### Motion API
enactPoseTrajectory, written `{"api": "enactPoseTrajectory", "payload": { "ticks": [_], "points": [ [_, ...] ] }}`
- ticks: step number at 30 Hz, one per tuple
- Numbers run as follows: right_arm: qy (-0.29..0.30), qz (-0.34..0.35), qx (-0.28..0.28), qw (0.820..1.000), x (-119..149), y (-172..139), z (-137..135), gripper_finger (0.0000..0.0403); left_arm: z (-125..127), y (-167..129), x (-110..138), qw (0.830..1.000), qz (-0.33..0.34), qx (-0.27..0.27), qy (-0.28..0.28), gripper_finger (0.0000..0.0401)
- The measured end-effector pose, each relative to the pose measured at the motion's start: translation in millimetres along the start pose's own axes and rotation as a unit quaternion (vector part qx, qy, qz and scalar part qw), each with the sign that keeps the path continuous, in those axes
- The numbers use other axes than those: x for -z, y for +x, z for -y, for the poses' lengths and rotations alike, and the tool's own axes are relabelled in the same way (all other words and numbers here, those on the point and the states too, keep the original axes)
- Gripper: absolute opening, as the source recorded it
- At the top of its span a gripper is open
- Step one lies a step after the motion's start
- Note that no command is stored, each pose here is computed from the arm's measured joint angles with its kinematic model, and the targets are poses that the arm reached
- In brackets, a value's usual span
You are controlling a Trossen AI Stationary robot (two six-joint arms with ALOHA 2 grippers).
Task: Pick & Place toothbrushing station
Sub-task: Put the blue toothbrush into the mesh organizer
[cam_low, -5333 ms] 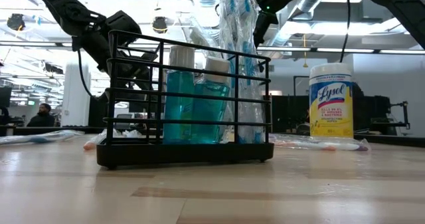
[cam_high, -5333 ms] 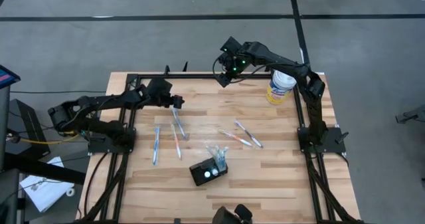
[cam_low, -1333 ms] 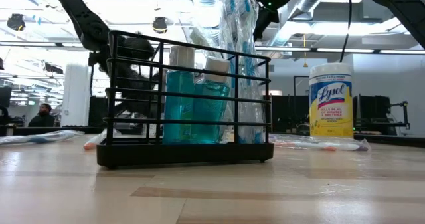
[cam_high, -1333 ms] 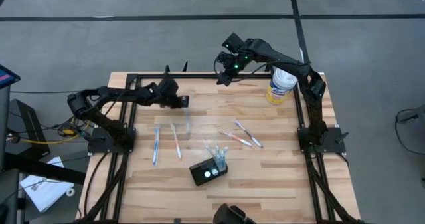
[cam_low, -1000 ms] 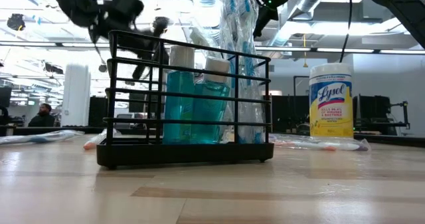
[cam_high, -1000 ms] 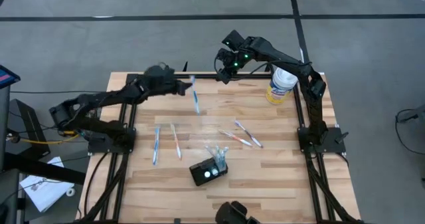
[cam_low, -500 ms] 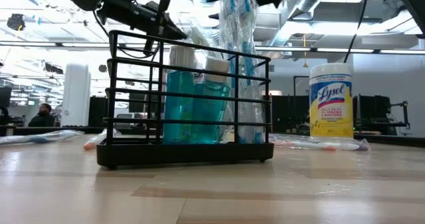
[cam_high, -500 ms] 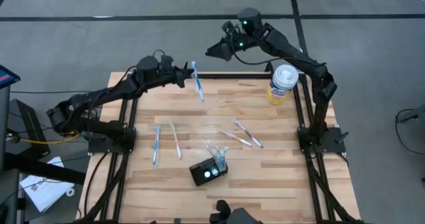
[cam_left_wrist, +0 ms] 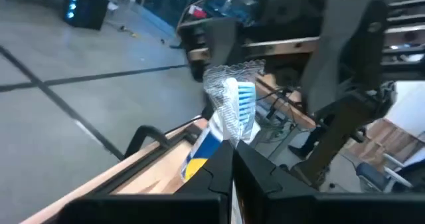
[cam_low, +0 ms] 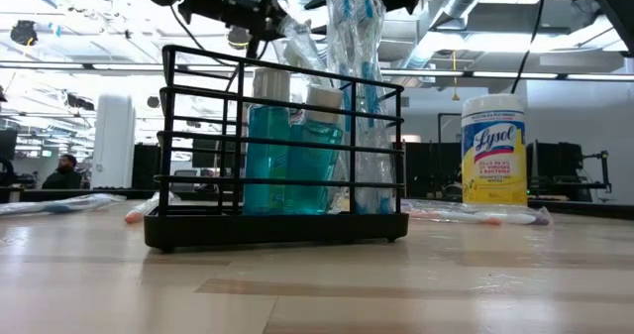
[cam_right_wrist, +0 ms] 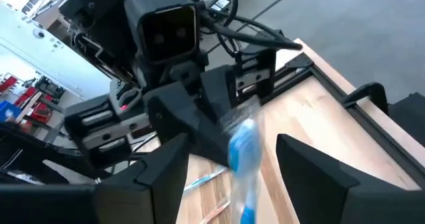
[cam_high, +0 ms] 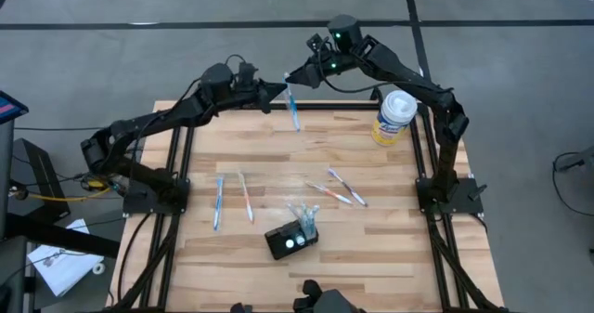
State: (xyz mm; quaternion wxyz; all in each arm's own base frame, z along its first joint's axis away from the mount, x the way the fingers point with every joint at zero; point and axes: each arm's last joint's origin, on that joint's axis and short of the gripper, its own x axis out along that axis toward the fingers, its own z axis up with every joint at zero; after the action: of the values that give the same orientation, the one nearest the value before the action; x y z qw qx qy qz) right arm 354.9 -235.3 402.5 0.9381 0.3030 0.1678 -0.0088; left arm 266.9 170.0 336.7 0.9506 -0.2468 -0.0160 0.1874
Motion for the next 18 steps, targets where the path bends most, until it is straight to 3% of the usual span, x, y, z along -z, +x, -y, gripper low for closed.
{"api": "enactPoseTrajectory", "payload": {
  "ticks": [8, 18],
  "points": [
    [0.0, 0.004, 0.008, 1.0, -0.4, -0.2, 0.7, 0.0206, 3.5, 15.3, -3.1, 1.0, -0.011, 0.028, 0.001, 0.0],
    [0.0, 0.004, 0.009, 1.0, -0.4, -0.3, 0.8, 0.0153, 1.0, 15.0, -4.5, 1.0, -0.011, 0.023, 0.005, 0.0]
  ]
}}
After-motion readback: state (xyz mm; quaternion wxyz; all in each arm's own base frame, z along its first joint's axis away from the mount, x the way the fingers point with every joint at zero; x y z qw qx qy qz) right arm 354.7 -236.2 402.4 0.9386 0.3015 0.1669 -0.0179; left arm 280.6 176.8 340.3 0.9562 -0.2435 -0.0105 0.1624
